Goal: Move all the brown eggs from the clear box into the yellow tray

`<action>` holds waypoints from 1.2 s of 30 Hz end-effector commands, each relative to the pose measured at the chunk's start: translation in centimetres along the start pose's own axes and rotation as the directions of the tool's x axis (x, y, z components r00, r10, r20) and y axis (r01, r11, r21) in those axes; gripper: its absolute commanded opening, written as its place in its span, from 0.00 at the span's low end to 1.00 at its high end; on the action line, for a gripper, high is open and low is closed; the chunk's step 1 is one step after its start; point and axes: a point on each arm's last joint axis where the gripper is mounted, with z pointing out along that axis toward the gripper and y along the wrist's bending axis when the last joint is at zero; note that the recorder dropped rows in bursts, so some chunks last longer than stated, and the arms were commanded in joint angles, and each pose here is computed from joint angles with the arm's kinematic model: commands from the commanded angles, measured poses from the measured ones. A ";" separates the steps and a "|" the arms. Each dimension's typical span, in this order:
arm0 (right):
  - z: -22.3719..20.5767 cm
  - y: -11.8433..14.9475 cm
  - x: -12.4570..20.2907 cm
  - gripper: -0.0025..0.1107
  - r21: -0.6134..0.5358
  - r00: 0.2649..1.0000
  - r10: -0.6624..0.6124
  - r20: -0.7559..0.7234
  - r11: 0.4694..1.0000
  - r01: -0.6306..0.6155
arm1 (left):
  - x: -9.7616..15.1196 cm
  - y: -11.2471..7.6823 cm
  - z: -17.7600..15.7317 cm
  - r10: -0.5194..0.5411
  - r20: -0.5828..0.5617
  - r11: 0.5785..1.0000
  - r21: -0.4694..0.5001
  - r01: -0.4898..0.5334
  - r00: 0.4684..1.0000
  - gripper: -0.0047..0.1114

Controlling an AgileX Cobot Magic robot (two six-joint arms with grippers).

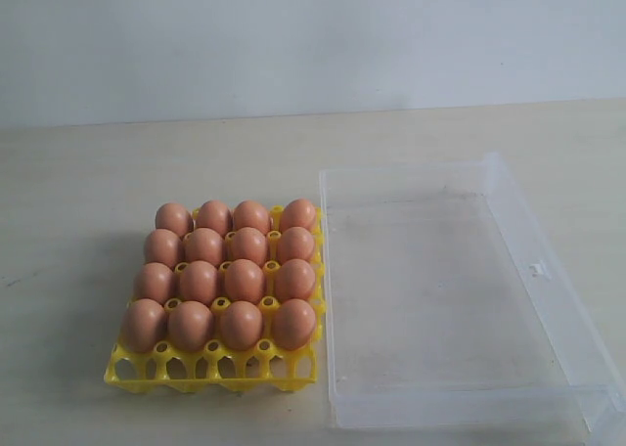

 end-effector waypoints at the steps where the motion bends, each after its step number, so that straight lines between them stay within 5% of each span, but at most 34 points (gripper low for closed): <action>1: 0.0 -0.1 0.0 0.05 0.009 1.000 -0.010 0.013 1.000 0.010 | -0.2 0.0 -0.1 -0.015 0.021 1.000 -0.001 0.015 1.000 0.04; 36: -0.1 -0.7 0.0 0.05 0.126 1.000 -0.004 0.019 0.992 0.001 | -0.2 0.0 -0.1 -0.015 0.021 1.000 -0.001 0.015 1.000 0.04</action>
